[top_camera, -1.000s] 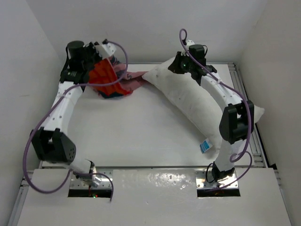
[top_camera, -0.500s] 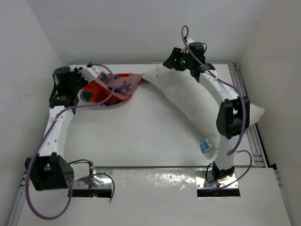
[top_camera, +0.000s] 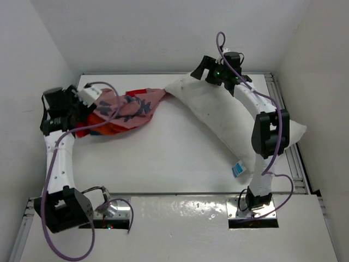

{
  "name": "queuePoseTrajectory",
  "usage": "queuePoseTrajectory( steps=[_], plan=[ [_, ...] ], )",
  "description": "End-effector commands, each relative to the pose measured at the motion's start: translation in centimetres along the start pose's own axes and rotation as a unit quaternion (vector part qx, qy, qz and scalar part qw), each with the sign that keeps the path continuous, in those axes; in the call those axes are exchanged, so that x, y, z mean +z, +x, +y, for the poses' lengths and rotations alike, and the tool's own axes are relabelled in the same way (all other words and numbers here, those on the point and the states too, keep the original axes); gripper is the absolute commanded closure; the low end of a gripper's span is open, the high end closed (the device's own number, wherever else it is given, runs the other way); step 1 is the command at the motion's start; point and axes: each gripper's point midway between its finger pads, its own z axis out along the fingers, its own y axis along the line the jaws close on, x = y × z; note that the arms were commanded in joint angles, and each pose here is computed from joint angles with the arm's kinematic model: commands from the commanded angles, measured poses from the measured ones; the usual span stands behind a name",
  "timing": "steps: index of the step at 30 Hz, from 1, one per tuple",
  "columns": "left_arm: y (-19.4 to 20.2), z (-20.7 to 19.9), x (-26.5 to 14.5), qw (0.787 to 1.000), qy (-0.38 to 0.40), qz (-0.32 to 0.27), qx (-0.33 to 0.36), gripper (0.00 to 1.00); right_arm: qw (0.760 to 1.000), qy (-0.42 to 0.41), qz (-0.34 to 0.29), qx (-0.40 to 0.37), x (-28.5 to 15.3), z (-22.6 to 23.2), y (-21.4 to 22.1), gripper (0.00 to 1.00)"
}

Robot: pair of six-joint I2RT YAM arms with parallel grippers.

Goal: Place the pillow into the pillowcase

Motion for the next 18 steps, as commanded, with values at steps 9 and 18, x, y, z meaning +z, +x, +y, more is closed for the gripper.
queuePoseTrajectory(
  steps=[9, 18],
  plan=[
    [-18.3, -13.4, 5.5, 0.938, 0.263, -0.170, 0.151, 0.30, 0.986, 0.142, -0.031, -0.082, -4.9, -5.8, -1.1, 0.01],
    [-23.2, -16.1, 6.6, 0.892, 0.352, -0.236, 0.157, 0.00, 0.973, 0.203, -0.044, -0.101, -8.5, -7.9, -1.2, 0.01]
  ],
)
